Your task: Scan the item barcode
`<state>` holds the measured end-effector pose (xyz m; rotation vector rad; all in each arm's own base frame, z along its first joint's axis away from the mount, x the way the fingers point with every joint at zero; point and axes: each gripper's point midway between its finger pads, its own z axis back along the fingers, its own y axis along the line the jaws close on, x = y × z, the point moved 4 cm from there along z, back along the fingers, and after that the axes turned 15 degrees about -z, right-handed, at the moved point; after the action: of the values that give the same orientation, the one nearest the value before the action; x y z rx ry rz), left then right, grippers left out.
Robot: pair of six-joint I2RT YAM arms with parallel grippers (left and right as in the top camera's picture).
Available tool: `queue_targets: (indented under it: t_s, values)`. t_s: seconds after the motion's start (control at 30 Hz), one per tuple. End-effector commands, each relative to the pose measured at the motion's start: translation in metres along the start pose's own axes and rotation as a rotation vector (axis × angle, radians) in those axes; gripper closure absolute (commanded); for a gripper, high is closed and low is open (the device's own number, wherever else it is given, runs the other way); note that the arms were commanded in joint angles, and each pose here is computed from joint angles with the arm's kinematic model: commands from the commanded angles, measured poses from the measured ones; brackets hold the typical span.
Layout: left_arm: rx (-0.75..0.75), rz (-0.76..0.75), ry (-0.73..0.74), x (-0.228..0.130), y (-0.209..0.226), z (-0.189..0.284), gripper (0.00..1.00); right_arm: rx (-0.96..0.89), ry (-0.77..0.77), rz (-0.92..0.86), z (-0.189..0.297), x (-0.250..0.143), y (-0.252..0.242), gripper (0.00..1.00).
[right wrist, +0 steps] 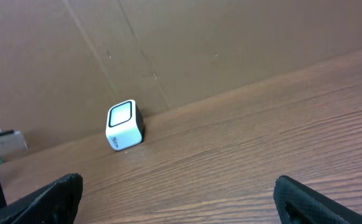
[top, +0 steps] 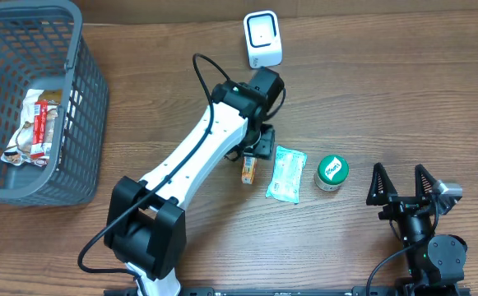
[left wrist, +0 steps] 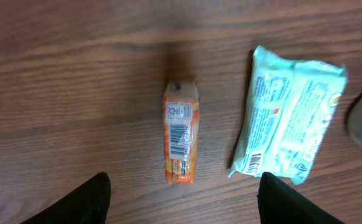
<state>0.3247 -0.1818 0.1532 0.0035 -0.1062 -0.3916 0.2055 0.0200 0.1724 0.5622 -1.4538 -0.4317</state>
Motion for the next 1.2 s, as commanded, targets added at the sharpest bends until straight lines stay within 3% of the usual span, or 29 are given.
queue_targets:
  t_s: [0.0,0.17,0.23,0.33,0.4,0.57,0.77,1.17]
  values:
    - [-0.012,0.014,-0.149,0.019,0.020,0.052,0.33,0.004,-0.004,0.003,0.000,-0.001,-0.001,0.00]
    - [0.032,0.066,-0.322,0.037,0.062,0.122,0.27,0.004,-0.004,0.003,0.000,-0.001,-0.001,0.00]
    - [0.118,0.111,-0.398,0.039,0.089,0.151,0.29,0.004,-0.004,0.003,0.000,-0.001,-0.001,0.00]
    - [0.245,0.175,-0.500,0.039,0.127,0.191,0.23,0.004,-0.004,0.003,0.000,-0.001,-0.001,0.00]
    - [0.311,0.181,-0.559,0.037,0.148,0.216,0.00,0.004,-0.004,0.003,0.000,-0.001,-0.001,0.00]
    - [0.494,0.248,-0.626,0.018,0.209,0.262,0.00,0.004,-0.004,0.003,0.000,-0.001,-0.001,0.00]
    - [0.672,0.427,-0.577,-0.027,0.296,0.275,0.00,0.004,-0.004,0.003,0.000,-0.001,-0.001,0.00]
    - [0.636,0.737,-0.494,-0.119,0.421,0.244,0.00,0.004,-0.004,0.003,0.000,-0.001,-0.001,0.00]
